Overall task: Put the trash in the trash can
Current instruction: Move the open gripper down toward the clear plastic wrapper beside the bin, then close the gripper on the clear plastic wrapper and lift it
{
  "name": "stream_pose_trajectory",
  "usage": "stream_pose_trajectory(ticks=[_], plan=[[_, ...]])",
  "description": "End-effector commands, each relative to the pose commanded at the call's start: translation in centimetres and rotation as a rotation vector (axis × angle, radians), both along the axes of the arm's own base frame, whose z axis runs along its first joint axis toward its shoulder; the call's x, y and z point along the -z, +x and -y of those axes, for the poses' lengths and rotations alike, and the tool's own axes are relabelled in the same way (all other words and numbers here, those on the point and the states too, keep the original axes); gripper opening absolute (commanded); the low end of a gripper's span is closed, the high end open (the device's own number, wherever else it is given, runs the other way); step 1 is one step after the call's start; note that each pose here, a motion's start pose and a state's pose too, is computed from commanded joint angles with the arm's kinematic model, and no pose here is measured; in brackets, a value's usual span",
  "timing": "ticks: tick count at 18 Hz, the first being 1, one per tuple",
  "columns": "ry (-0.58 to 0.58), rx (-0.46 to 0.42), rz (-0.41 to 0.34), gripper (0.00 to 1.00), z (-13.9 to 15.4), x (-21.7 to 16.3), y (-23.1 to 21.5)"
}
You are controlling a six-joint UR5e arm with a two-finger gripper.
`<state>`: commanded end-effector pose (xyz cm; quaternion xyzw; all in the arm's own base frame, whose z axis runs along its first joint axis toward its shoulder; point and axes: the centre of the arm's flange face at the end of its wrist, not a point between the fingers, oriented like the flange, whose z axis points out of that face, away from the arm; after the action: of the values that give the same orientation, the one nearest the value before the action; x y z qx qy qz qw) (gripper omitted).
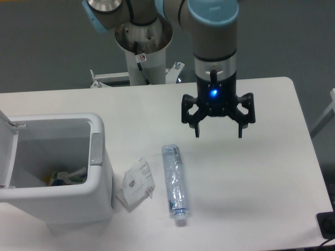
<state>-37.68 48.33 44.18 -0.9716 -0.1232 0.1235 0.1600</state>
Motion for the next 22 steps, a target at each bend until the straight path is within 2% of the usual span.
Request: stream_pose_trajectory(ticks=[2,4,7,8,10,14,15,18,22], plan=[[-0.024,0.071,-0.003,1.00,-0.3,2.3,1.2],[-0.108,0.262,-0.018,1.00,-0.4,5.2,2.9],[-0.212,0.524,0.007,1.00,0.3,10.6,5.8],[-0.216,0.553,0.017,1.00,0.1,11.6,6.8],[-0.228,0.596,0.082,1.00,0.0,15.1,9.1],[-0.133,0.611,0.187,1.00,-1.0,17.9,11.3],[-0.140,0.611,0.207,1.00,-0.9,19.4,11.6],[-0.130,0.606,0.219,1.00,-2.1,22.1,12.4],[-0.123,0.562,0.232,1.00,-2.8,23.3,12.5]])
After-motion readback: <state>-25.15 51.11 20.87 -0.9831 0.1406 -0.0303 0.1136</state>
